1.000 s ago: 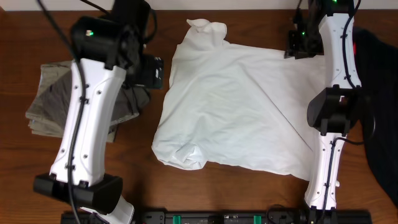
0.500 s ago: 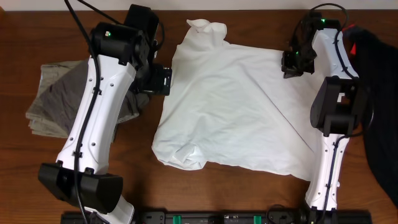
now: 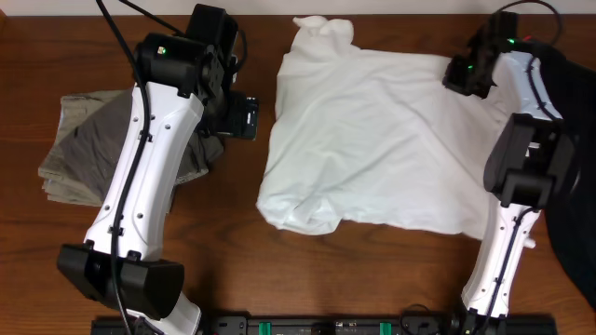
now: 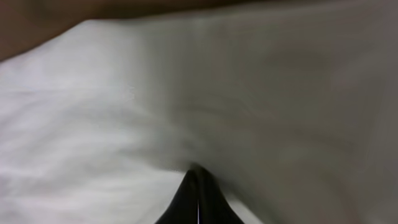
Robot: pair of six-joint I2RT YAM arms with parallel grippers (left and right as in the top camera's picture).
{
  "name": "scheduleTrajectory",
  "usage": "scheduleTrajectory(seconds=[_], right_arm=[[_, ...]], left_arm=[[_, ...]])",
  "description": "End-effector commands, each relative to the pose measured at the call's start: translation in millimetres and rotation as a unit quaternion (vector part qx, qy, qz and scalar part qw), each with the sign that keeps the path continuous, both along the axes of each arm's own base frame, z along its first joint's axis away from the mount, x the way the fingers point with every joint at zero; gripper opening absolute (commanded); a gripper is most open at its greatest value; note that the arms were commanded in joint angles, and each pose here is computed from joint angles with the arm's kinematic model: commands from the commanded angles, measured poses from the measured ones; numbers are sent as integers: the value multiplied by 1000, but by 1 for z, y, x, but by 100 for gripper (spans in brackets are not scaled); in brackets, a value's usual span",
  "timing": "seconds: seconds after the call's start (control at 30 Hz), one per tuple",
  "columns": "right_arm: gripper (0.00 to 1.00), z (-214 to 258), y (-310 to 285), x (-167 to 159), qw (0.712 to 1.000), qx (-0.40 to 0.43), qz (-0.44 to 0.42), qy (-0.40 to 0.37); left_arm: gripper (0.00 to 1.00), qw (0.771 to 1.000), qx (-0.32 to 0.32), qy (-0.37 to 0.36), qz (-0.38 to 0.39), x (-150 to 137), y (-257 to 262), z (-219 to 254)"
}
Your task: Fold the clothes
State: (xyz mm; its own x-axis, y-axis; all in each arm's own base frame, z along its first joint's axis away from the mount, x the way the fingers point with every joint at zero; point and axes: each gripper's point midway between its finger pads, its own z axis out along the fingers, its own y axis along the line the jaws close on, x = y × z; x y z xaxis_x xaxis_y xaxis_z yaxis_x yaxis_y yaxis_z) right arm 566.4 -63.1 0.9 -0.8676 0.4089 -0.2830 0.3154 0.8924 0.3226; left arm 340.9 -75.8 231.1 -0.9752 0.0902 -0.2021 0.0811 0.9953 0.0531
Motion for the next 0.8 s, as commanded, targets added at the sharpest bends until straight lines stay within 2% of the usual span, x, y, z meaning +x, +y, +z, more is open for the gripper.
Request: scheduleTrajectory(seconds=[0.0,0.03,0.13,0.33,0.5,0.63,0.77], right_arm=[[19,-34,9,-6,997,63,39,1],[30,-24,15,-1,994,86,60,-19],[42,13,26,6,983,133,108,-65],[47,110,29,0,970,152,141,-127],[51,190,36,-26,968,137,146,-153],[56,234,47,-53,970,114,147,-153],[58,253,61,-77,976,85,151,-134]], left_arm=[[98,1000,0,-2,-5,1,0,0],[98,1000,-4,0,-6,1,-1,-1],[98,1000,-20,11,-9,-1,-7,-4],[98,996,-68,51,-18,-12,-25,-23],[98,988,-103,110,-22,-29,-39,-71],[98,976,-149,156,-31,-50,-59,-113],[98,970,-157,183,-45,-71,-70,-147]])
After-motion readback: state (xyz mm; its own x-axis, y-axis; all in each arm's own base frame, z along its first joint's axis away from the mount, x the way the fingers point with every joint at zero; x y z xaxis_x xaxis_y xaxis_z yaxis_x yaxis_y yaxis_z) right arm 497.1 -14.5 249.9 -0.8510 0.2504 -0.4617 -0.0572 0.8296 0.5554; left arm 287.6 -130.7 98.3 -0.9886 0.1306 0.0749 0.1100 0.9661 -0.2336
